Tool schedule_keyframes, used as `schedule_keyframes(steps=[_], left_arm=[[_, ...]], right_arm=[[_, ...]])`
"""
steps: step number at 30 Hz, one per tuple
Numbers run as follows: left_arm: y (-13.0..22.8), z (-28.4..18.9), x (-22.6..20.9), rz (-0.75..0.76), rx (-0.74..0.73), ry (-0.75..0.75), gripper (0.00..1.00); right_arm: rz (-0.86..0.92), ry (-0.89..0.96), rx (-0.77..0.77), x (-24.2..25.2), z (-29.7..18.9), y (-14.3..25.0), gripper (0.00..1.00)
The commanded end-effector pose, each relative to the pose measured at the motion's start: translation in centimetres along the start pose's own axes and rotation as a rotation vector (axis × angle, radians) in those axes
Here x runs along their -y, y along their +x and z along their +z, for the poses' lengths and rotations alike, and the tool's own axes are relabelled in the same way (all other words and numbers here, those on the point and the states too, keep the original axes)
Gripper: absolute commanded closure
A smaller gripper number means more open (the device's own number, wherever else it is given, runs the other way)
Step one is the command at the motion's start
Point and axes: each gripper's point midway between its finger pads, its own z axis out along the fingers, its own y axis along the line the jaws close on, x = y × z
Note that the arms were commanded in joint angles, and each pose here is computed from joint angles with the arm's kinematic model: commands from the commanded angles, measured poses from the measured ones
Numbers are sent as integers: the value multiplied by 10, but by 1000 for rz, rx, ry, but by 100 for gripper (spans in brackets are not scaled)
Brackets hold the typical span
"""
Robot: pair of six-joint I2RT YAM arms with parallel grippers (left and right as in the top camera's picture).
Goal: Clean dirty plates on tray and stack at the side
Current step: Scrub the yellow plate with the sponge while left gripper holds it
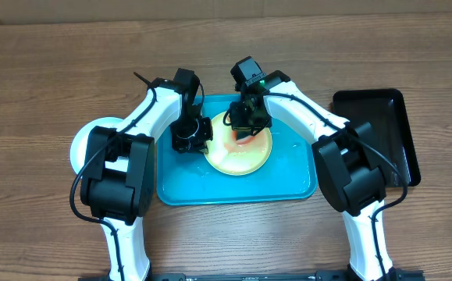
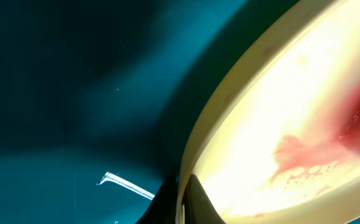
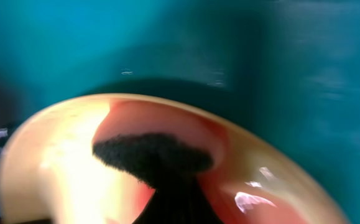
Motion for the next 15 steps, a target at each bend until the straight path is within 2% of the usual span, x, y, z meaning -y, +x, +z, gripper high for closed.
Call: schedule_keyframes(steps=[1,5,8,11,15], left_arm=[[10,29,-19,5,-64,-82,96],[10,29,-19,5,-64,-82,96],[10,29,-19,5,-63,-82,96],[10,29,-20,5,-62,-82,96],[8,29,-22,6,-54,-98,96]], right_arm=[[-45,-161,-187,-33,28,44,96],[-65,-123,-270,-27,15,64,96],[-34,22,-279,6,1,65,96],[8,216,-215,49,-19,52,96],[67,410,-50,91,-40,18,96]])
